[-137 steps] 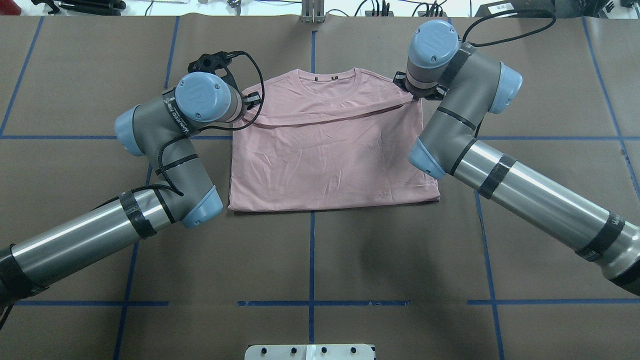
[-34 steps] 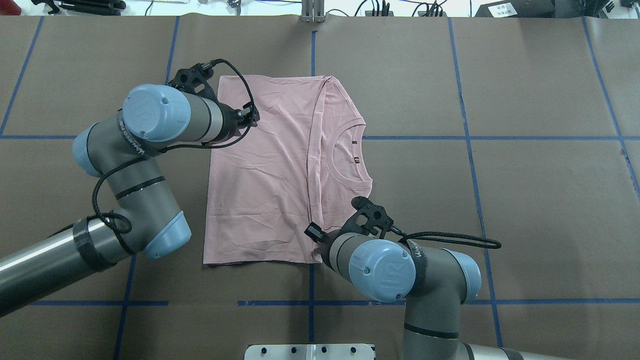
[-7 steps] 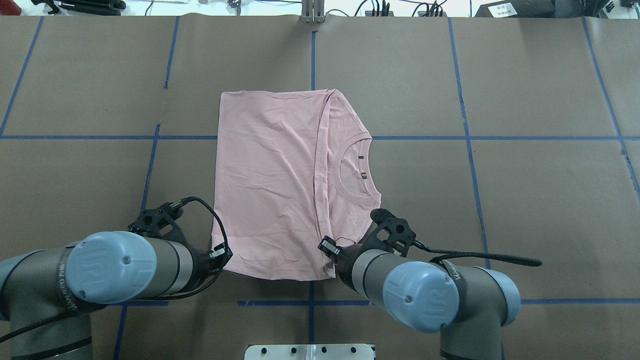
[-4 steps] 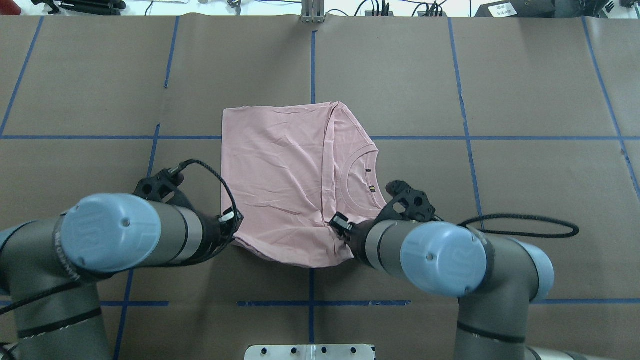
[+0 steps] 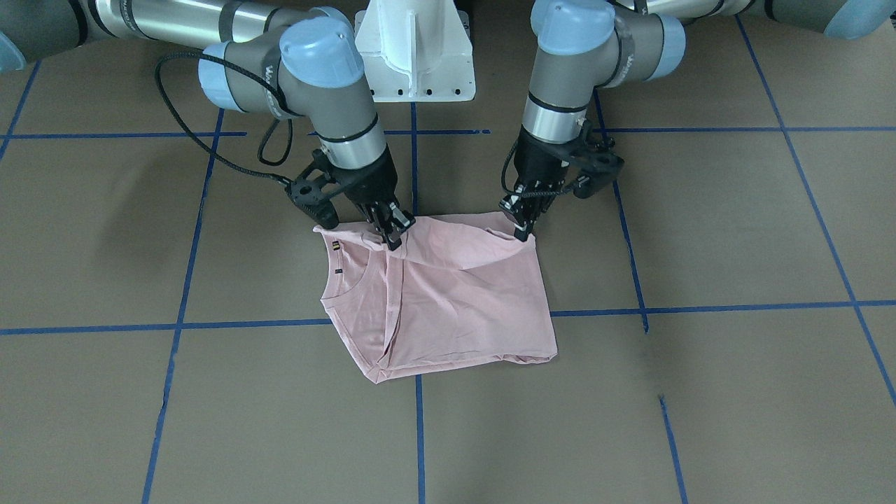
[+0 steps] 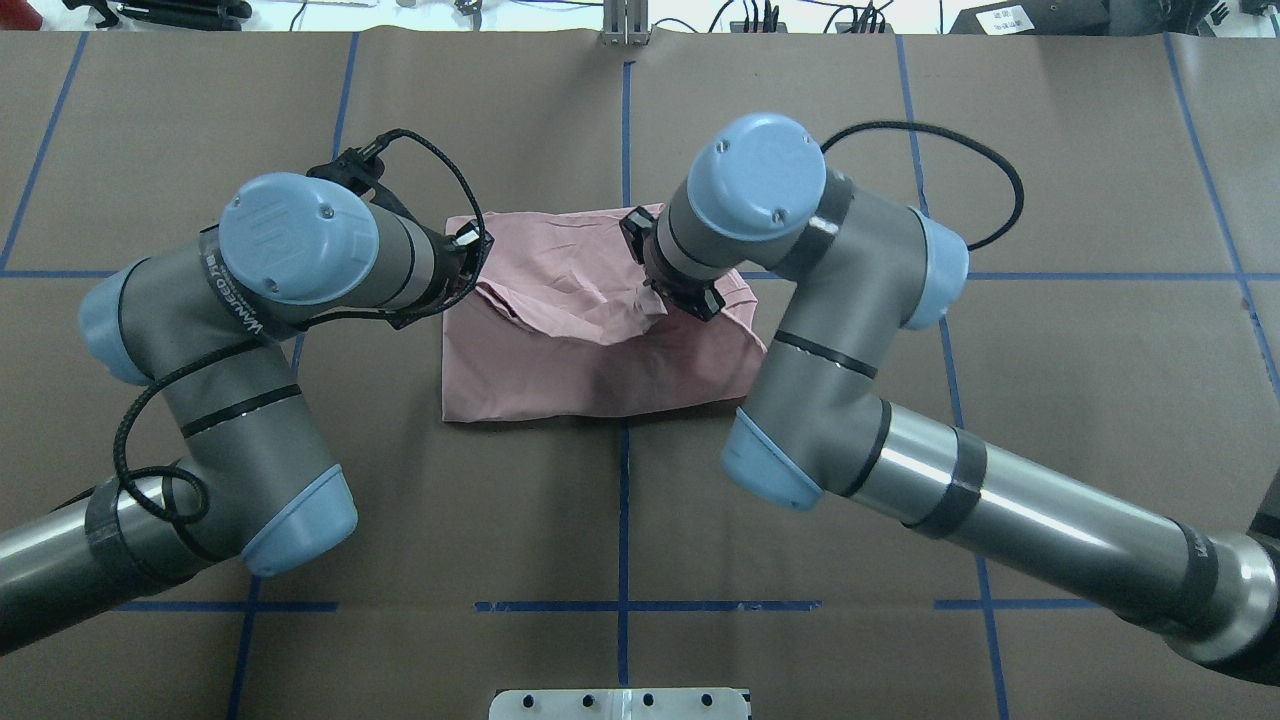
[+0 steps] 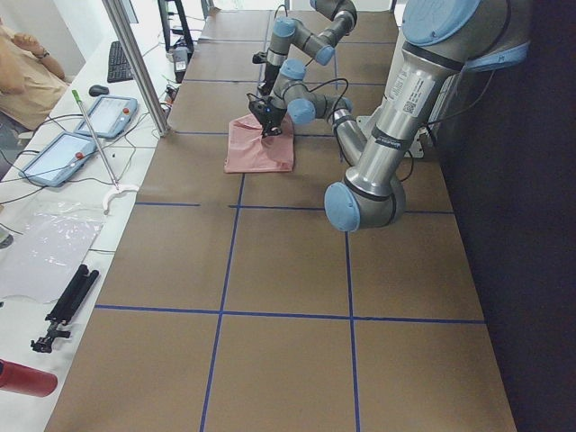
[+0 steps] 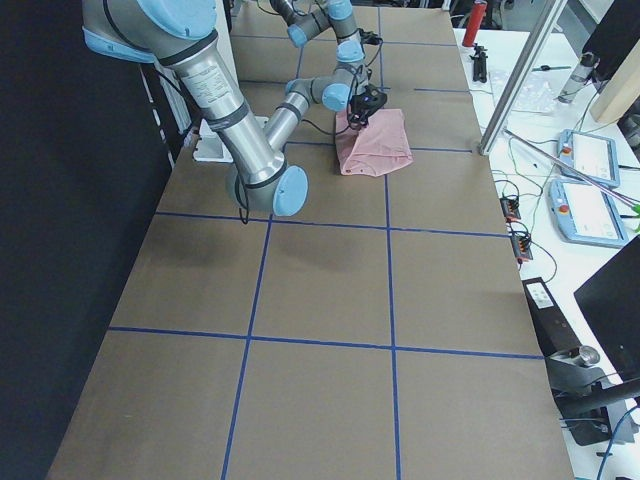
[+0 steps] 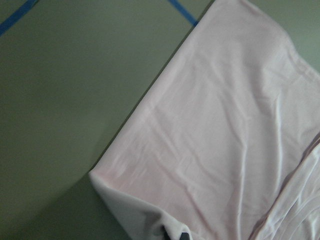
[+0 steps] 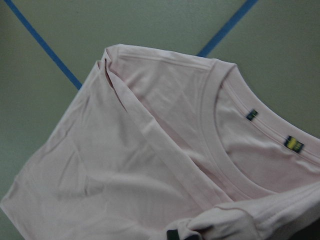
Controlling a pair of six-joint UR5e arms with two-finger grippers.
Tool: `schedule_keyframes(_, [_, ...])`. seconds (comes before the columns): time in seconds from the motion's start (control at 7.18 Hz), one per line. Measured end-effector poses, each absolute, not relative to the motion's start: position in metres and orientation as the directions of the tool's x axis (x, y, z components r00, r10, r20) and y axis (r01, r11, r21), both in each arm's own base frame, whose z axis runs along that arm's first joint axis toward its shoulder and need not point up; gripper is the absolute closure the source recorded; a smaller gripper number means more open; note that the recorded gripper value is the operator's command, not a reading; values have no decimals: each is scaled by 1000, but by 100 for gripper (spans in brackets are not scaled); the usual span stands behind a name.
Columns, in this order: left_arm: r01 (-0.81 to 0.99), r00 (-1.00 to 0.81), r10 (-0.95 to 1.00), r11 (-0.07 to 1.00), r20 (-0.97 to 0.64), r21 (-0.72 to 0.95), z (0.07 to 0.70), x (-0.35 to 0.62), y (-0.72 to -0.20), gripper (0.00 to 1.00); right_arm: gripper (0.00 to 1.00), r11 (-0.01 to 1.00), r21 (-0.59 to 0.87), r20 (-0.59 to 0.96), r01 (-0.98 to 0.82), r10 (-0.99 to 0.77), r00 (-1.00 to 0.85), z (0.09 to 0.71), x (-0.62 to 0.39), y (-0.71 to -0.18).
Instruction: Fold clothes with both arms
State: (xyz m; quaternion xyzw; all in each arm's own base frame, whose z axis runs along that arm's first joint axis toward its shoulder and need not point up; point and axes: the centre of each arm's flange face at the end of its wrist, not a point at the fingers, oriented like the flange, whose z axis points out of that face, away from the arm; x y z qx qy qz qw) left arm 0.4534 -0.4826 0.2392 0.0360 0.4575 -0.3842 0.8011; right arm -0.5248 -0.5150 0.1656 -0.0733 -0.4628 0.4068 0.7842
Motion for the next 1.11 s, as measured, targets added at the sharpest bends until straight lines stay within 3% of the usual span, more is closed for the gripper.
schedule_keyframes(0.14, [664,277,-576,694,-769,-280,259,460,-502,100,100,647,-499,665,-577,713,224,174,-531,-549])
schedule_keyframes(0.28, [678,268,-569,685,-778,-267,275,466,-516,86,93,644,-496,670,-583,711,215,187,-542,-579])
schedule_keyframes(0.42, [693,278,-542,685,-793,-225,292,479,-533,78,30,644,-483,678,-593,704,211,202,-557,-608])
schedule_keyframes(0.56, [711,312,-485,689,-817,-137,319,489,-565,2,0,642,-454,691,-618,691,211,221,-569,-641])
schedule_keyframes(0.84, [724,392,-346,688,-852,54,362,462,-629,0,0,648,-370,723,-666,651,232,236,-559,-693])
schedule_keyframes(1.11, [710,408,-294,697,-864,99,360,450,-637,0,0,667,-343,742,-662,624,244,230,-523,-725])
